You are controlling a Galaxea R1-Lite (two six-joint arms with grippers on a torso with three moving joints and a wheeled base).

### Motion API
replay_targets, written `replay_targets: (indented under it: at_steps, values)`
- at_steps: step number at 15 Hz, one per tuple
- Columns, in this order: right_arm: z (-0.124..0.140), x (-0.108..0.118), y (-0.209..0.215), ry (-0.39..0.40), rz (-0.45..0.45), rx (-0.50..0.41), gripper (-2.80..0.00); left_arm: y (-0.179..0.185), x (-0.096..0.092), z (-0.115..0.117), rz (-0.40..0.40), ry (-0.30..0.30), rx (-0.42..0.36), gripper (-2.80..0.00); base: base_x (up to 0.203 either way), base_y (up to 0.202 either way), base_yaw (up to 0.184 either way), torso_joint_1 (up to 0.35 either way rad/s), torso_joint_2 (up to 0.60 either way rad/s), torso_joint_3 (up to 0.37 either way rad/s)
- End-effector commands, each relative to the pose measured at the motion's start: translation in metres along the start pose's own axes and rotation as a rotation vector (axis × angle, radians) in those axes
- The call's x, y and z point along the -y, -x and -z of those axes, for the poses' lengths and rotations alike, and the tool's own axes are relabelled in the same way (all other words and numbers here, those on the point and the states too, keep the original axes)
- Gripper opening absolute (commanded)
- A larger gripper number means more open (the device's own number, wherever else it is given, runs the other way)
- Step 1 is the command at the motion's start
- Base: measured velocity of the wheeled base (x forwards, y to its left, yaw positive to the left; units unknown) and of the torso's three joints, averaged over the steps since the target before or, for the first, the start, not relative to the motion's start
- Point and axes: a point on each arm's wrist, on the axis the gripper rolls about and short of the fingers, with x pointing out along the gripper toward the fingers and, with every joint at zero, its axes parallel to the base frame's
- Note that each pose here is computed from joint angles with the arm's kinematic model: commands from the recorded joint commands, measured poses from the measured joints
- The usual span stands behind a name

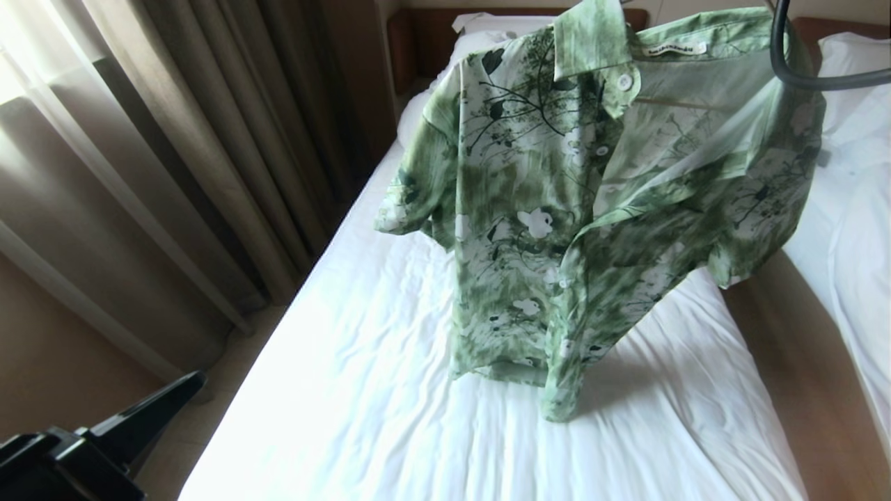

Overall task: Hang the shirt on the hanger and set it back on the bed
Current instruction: Take the clothes hanger out of the clothes

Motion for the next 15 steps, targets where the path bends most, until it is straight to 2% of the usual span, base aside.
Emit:
replay_targets:
  at_steps: [1,3,6,10,12,15]
  values:
    - [0.001,0.0,0.0,0.001,0.0,-0.007,-2.8,-0.008,0.001,-0.003,-0.001,0.001,-0.012,-2.8,0.0,0.0,0.0,0.0,0.0,0.0]
    - [0.004,-0.002,-0.003,-0.001,-0.004,-0.019,-2.8,-0.02,0.008,-0.02,0.024,-0.004,0.017,-2.8,0.0,0.0,0.0,0.0,0.0,0.0]
    - [0.016,-0.007,-0.007,0.003,-0.027,-0.089,-2.8,-0.042,0.029,-0.051,0.115,-0.02,0.043,-2.8,0.0,0.0,0.0,0.0,0.0,0.0]
    - [0.04,-0.017,-0.023,-0.006,0.008,-0.183,-2.8,-0.071,0.078,-0.101,0.242,-0.025,-0.007,-2.8,0.0,0.0,0.0,0.0,0.0,0.0]
    - [0.049,-0.023,-0.029,-0.032,0.0,-0.204,-2.8,-0.104,0.108,-0.095,0.249,-0.041,-0.114,-2.8,0.0,0.0,0.0,0.0,0.0,0.0]
    - [0.055,-0.038,-0.035,-0.059,-0.034,-0.219,-2.8,-0.16,0.139,-0.065,0.233,-0.071,-0.221,-2.8,0.0,0.0,0.0,0.0,0.0,0.0]
